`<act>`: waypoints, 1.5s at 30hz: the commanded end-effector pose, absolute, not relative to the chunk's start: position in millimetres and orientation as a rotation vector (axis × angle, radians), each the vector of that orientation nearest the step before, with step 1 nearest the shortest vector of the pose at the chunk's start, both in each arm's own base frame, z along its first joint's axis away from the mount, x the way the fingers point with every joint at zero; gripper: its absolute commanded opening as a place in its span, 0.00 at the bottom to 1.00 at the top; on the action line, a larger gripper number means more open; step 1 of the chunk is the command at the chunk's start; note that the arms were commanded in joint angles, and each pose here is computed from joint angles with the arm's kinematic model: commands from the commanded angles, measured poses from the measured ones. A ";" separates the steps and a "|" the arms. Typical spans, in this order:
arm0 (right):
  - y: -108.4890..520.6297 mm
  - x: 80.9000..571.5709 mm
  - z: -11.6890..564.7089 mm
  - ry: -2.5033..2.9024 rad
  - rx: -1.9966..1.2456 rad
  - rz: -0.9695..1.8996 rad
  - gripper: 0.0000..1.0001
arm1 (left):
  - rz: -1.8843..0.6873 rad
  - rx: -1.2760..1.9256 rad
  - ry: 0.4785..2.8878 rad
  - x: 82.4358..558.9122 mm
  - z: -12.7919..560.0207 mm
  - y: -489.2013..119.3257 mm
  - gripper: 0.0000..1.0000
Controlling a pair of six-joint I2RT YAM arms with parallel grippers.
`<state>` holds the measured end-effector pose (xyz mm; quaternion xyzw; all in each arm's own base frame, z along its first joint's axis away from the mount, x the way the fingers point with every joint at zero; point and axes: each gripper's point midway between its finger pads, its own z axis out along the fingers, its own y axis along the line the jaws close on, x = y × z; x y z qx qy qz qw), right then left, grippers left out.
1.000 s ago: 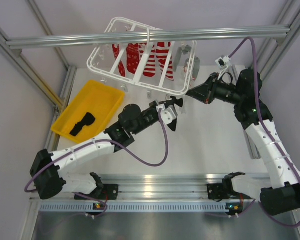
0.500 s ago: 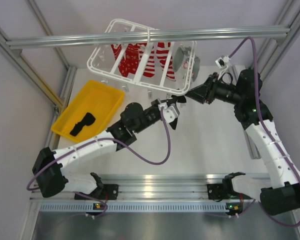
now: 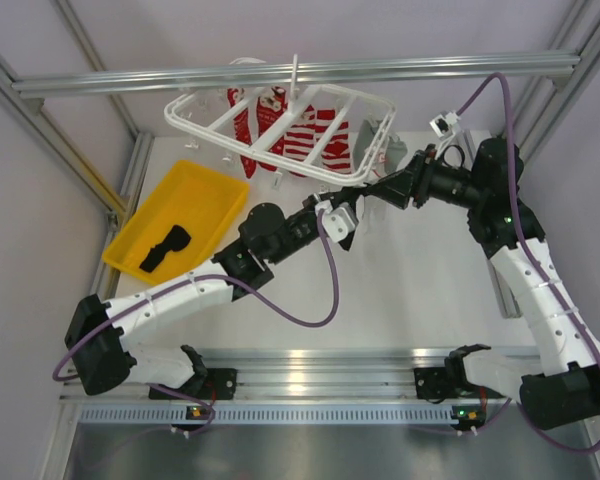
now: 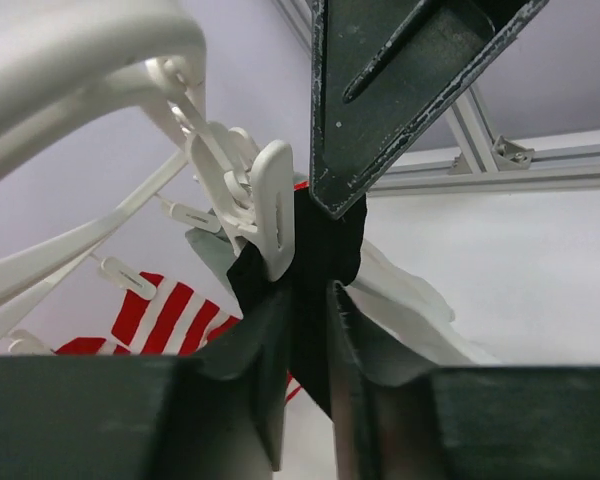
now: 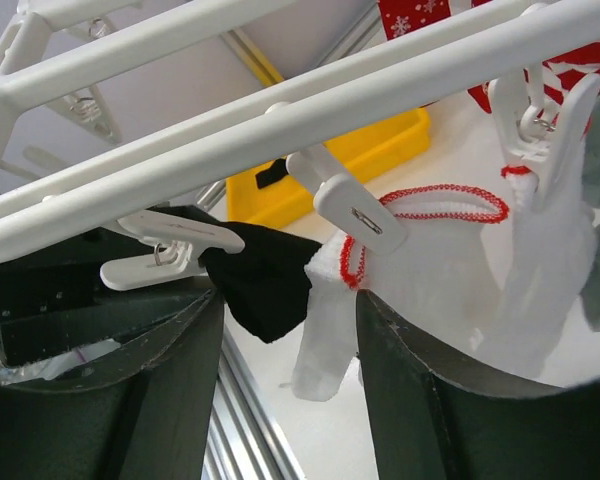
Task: Clip the socks to the hanger
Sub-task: Clamp the sock onto the hanger, then open the clamp at the hanger.
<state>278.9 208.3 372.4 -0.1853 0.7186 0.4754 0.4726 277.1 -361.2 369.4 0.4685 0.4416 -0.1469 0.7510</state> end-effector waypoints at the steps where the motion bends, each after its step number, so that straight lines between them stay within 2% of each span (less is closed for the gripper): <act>1: 203.5 272.2 402.4 1.672 -0.479 1.140 0.54 | -0.389 0.951 0.954 267.3 395.9 -355.7 0.27; 4: 199.9 270.0 403.4 1.669 -0.475 1.133 0.55 | -0.425 0.940 1.021 262.9 386.7 -348.6 0.42; 5: 199.2 269.7 402.6 1.671 -0.475 1.132 0.55 | -0.435 0.932 1.043 262.0 385.2 -346.3 0.44; 9: 197.0 263.7 406.2 1.652 -0.485 1.122 0.55 | -0.474 0.880 1.199 258.2 367.4 -329.3 0.46; 16: 195.9 254.1 404.8 1.647 -0.490 1.132 0.54 | -0.593 0.763 1.331 228.6 359.3 -289.9 0.45; 21: 196.0 241.2 407.5 1.624 -0.515 1.149 0.54 | -0.621 0.676 1.428 233.3 353.2 -267.0 0.46; 34: 202.2 213.7 420.0 1.553 -0.591 1.241 0.54 | -0.743 0.676 1.191 230.1 421.3 -287.9 0.57; 35: 203.9 211.4 421.5 1.544 -0.601 1.257 0.55 | -0.752 0.693 1.176 228.4 424.3 -290.9 0.61; 39: 206.4 206.1 427.5 1.512 -0.620 1.278 0.59 | -0.767 0.719 1.107 227.5 439.4 -300.5 0.64; 45: 208.0 208.5 437.0 1.472 -0.617 1.255 0.73 | -0.739 0.697 1.074 238.6 453.8 -306.3 0.65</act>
